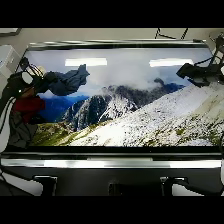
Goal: Fold the clothes and pants, and hang the long-sleeved shirts on hangers.
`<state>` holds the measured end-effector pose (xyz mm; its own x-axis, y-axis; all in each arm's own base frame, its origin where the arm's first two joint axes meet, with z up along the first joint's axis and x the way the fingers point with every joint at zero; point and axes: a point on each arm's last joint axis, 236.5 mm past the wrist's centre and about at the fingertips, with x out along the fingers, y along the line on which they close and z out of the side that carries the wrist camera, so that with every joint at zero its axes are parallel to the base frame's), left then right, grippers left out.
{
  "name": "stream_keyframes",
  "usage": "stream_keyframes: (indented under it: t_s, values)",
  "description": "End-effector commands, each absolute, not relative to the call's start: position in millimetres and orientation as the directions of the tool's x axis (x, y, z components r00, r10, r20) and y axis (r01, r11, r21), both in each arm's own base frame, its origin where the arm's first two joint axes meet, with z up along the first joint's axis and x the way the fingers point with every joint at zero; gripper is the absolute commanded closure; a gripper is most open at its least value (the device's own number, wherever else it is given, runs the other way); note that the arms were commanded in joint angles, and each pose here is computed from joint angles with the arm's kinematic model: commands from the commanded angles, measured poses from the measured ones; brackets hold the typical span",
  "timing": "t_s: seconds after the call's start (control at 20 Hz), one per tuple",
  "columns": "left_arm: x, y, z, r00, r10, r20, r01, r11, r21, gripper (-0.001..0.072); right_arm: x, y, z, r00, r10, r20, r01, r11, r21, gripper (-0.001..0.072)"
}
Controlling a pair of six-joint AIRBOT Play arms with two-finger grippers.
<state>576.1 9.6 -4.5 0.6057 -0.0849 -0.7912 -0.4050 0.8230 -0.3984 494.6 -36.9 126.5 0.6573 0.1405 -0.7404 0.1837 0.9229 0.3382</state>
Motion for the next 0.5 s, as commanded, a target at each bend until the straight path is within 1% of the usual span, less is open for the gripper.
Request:
stream_keyframes:
  t_s: [0.0,0.1,0.2,0.25,0.3,0.35,0.4,0.45]
  values:
    - [595.9,2.8,-54.1,0.511,-0.163,-0.844,-0.476,0.764,-0.436,-0.0013,486.1,-32.2,104.8,0.588,0.166,-0.792,0.181,0.927,0.328,0.0017]
    - [609.5,-8.6,-61.7,0.545,-0.199,-0.814,-0.451,0.749,-0.485,-0.0013,481.3,-30.1,95.2,0.553,0.177,-0.814,0.183,0.927,0.326,0.0017]
    - [607.4,-14.3,-72.4,0.526,-0.213,-0.823,-0.455,0.748,-0.484,-0.0005,475.5,-27.5,90.9,0.526,0.188,-0.830,0.183,0.927,0.326,0.0017]
    - [601.2,-15.7,-77.1,0.499,-0.221,-0.838,-0.463,0.749,-0.473,0.0223,472.9,-26.5,89.6,0.515,0.192,-0.836,0.183,0.927,0.326,0.0017]
    - [593.6,-16.7,-78.9,0.468,-0.234,-0.852,-0.472,0.749,-0.465,0.0620,470.5,-25.7,88.2,0.505,0.195,-0.841,0.183,0.928,0.325,0.0017]
    - [586.4,-23.3,-75.6,0.443,-0.264,-0.857,-0.455,0.757,-0.469,0.0683,468.1,-24.9,87.3,0.495,0.199,-0.846,0.180,0.929,0.324,0.0017]
    - [585.2,-31.0,-63.7,0.445,-0.297,-0.845,-0.411,0.770,-0.488,0.0683,465.7,-24.3,86.6,0.486,0.201,-0.850,0.180,0.929,0.323,0.0017]
    - [589.2,-40.8,-36.2,0.484,-0.333,-0.809,-0.317,0.795,-0.517,0.0684,464.0,-23.8,87.9,0.484,0.203,-0.851,0.172,0.932,0.320,0.0017]
